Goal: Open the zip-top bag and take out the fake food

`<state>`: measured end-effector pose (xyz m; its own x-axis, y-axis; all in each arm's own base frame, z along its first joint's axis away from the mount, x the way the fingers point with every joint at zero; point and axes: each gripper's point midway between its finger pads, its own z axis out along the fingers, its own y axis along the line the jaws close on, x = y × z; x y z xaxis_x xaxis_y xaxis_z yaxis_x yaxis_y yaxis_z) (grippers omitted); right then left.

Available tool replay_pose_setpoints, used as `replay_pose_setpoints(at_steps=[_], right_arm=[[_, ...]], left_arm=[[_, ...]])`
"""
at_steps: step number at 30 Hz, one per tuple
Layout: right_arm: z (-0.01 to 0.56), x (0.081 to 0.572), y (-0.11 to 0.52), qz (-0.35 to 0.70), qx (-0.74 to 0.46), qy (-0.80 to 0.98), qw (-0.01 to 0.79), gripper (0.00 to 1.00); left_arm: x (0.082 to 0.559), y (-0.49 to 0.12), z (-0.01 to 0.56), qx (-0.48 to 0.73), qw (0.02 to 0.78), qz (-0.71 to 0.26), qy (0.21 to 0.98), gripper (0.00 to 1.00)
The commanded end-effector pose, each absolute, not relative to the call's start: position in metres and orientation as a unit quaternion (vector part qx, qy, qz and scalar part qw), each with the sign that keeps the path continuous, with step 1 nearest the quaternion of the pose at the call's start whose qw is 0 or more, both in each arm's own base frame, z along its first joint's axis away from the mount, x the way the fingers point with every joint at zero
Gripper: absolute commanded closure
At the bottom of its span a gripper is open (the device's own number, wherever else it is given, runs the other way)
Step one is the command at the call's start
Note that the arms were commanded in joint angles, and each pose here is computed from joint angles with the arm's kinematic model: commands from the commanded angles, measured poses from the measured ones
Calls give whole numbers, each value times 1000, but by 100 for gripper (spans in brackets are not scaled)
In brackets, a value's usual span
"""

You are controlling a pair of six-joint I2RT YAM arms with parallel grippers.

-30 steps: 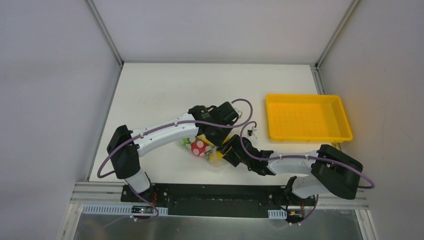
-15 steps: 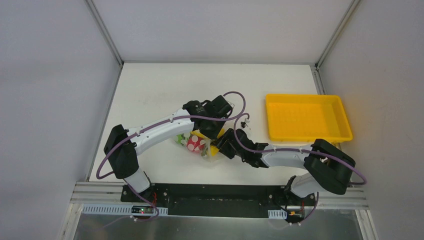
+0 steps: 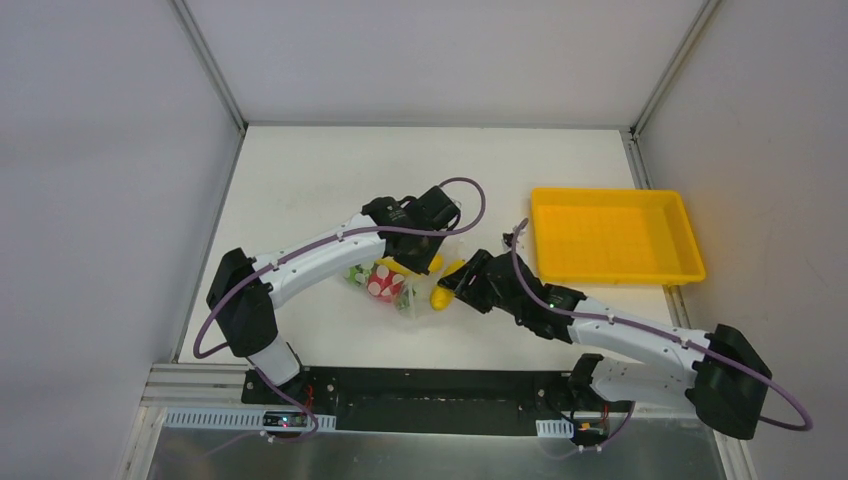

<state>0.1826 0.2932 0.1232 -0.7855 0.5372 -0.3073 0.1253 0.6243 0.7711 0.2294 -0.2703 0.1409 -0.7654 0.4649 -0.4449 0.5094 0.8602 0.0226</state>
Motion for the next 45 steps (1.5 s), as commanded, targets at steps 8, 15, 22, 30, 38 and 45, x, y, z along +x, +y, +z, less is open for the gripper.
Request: replay_pose_setpoints(at_steps=[8, 15, 22, 30, 38, 45], right_arm=[[172, 221, 199, 285, 187, 882, 325, 64], [186, 283, 103, 204, 308, 845, 387, 65], [161, 335, 22, 149, 457, 775, 410, 66], [130, 395, -6, 106, 521, 748, 398, 62], [107, 423, -2, 98, 525, 764, 362, 27], [125, 411, 9, 130, 503, 771, 369, 14]], left_arm=[[239, -261, 161, 252, 241, -51, 936, 100], [239, -259, 165, 254, 246, -50, 934, 100], [239, -259, 168, 256, 249, -52, 933, 100], [240, -257, 171, 258, 252, -47, 932, 100], [239, -259, 173, 260, 253, -54, 930, 100], [237, -262, 175, 261, 250, -64, 930, 100]])
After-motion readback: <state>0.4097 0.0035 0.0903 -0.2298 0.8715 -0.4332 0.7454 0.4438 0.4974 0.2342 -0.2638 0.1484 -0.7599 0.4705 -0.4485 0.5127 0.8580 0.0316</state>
